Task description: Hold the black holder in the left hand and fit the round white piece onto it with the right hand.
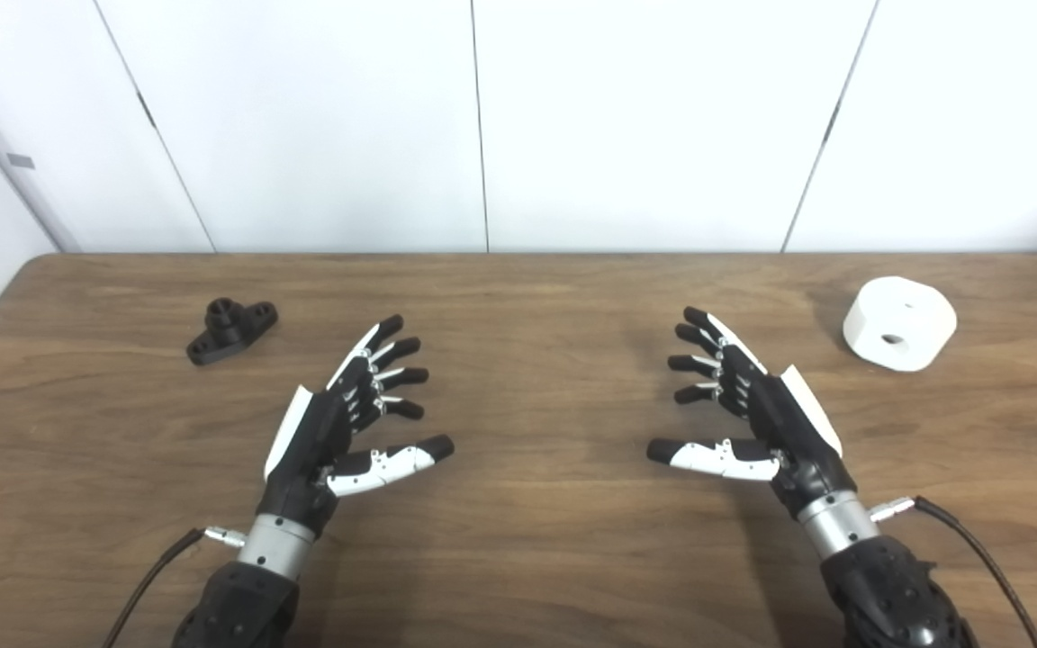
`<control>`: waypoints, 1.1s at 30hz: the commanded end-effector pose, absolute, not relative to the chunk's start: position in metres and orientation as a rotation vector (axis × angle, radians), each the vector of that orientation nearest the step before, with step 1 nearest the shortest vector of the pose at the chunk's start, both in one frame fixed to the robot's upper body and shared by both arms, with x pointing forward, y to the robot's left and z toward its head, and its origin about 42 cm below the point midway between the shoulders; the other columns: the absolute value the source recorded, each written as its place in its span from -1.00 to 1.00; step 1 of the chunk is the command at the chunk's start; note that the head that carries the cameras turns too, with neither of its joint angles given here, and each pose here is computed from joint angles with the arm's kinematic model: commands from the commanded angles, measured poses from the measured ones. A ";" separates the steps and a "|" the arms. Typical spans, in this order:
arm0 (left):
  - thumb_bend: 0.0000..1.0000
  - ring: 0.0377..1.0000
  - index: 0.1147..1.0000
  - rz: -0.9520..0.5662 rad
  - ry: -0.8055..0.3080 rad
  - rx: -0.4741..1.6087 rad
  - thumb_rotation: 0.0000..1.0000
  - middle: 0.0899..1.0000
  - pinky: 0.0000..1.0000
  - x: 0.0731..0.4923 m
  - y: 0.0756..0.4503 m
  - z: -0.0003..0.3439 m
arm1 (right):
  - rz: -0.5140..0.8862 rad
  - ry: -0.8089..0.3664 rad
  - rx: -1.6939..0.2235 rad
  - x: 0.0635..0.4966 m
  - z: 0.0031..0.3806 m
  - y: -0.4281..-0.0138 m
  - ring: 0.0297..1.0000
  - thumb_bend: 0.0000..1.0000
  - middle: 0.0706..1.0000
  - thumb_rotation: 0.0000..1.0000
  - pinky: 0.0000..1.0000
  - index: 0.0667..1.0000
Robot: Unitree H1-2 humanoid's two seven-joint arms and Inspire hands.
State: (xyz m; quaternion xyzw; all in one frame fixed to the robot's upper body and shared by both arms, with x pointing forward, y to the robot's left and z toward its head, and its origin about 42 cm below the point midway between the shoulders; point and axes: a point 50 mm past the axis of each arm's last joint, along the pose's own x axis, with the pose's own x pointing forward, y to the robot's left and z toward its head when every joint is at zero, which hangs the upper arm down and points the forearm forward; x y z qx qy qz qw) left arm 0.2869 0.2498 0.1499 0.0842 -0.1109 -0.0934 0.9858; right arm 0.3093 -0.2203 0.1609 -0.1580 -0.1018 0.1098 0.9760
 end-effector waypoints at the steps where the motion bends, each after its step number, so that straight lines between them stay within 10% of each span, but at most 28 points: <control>1: 0.63 0.56 0.89 -0.195 -0.295 0.171 -0.75 0.74 0.24 0.290 0.250 0.164 | 0.225 -0.298 -0.319 0.312 0.179 -0.219 0.60 0.75 0.79 -0.40 0.32 0.86; 26: 0.48 0.42 0.61 -0.193 -0.296 0.245 -0.61 0.55 0.16 0.303 0.222 0.157 | 0.229 -0.263 -0.274 0.310 0.184 -0.239 0.64 0.51 0.82 -0.99 0.52 0.92; 33: 0.38 0.33 0.56 -0.189 -0.333 0.240 -0.87 0.48 0.07 0.309 0.228 0.173 | 0.224 -0.259 -0.277 0.307 0.187 -0.239 0.64 0.50 0.82 -1.00 0.52 0.92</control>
